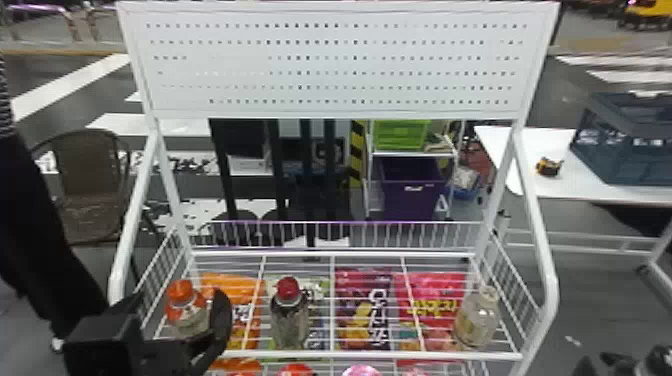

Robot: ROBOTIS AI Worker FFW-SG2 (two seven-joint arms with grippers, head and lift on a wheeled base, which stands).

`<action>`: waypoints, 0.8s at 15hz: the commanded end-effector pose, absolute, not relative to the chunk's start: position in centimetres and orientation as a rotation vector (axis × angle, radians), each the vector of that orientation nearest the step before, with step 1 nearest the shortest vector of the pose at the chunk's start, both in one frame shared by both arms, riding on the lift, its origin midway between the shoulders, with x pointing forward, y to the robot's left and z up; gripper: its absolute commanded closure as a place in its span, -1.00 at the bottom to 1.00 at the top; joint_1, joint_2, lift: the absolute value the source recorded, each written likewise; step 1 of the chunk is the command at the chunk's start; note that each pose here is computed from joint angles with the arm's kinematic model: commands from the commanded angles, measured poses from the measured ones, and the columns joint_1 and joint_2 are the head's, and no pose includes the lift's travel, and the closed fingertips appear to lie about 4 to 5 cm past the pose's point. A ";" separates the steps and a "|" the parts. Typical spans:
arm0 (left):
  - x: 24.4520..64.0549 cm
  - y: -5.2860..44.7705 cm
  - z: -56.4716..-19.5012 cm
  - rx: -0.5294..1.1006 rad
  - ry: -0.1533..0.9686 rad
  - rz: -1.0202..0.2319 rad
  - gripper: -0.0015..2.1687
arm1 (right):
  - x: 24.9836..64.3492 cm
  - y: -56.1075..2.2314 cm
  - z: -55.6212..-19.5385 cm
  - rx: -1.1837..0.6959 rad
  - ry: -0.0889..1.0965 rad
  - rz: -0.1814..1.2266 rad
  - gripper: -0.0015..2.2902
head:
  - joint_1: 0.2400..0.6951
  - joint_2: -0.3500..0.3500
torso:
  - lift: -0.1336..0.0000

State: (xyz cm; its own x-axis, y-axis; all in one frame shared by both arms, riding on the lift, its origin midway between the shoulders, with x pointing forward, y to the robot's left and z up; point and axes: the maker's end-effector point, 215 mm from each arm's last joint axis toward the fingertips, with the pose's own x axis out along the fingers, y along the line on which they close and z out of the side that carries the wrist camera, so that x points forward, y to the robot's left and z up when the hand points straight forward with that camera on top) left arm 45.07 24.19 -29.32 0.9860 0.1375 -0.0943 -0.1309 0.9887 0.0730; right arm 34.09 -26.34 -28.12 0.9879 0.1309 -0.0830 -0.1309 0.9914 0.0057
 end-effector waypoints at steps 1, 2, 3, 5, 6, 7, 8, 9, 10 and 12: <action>45.1 24.0 -29.2 0.064 0.095 0.131 -0.97 | 34.1 -26.4 -28.2 0.000 0.085 0.130 -0.50 | 0.14 0.00 | 1.00; 45.1 24.0 -29.0 0.062 0.086 0.132 -0.97 | 34.1 -26.4 -28.2 0.000 0.085 0.130 -0.50 | 0.14 0.00 | 1.00; 45.2 24.1 -28.9 0.063 0.077 0.134 -0.97 | 34.1 -26.4 -28.0 -0.002 0.079 0.130 -0.50 | 0.14 0.00 | 1.00; 45.3 23.9 -28.4 0.063 0.058 0.132 -0.97 | 34.1 -26.5 -27.9 -0.002 0.075 0.130 -0.50 | 0.14 0.00 | 1.00; 45.3 24.0 -28.1 0.059 0.045 0.135 -0.97 | 34.1 -26.4 -28.0 -0.001 0.075 0.130 -0.50 | 0.14 0.00 | 1.00; 45.3 23.8 -27.7 0.049 0.022 0.131 -0.97 | 34.2 -26.4 -27.9 -0.001 0.072 0.130 -0.50 | 0.14 0.00 | 1.00; 45.3 23.7 -28.2 0.050 0.031 0.129 -0.97 | 34.2 -26.4 -27.9 -0.001 0.072 0.130 -0.50 | 0.14 0.00 | 1.00; 45.3 23.6 -28.3 0.049 0.034 0.129 -0.97 | 34.2 -26.4 -27.8 -0.001 0.070 0.130 -0.50 | 0.14 0.00 | 1.00; 45.4 23.6 -28.3 0.049 0.032 0.129 -0.97 | 34.3 -26.4 -27.9 -0.001 0.070 0.130 -0.50 | 0.14 0.00 | 1.00; 45.3 23.3 -28.7 0.049 0.039 0.124 -0.97 | 34.4 -26.4 -27.9 0.001 0.071 0.131 -0.50 | 0.14 0.00 | 1.00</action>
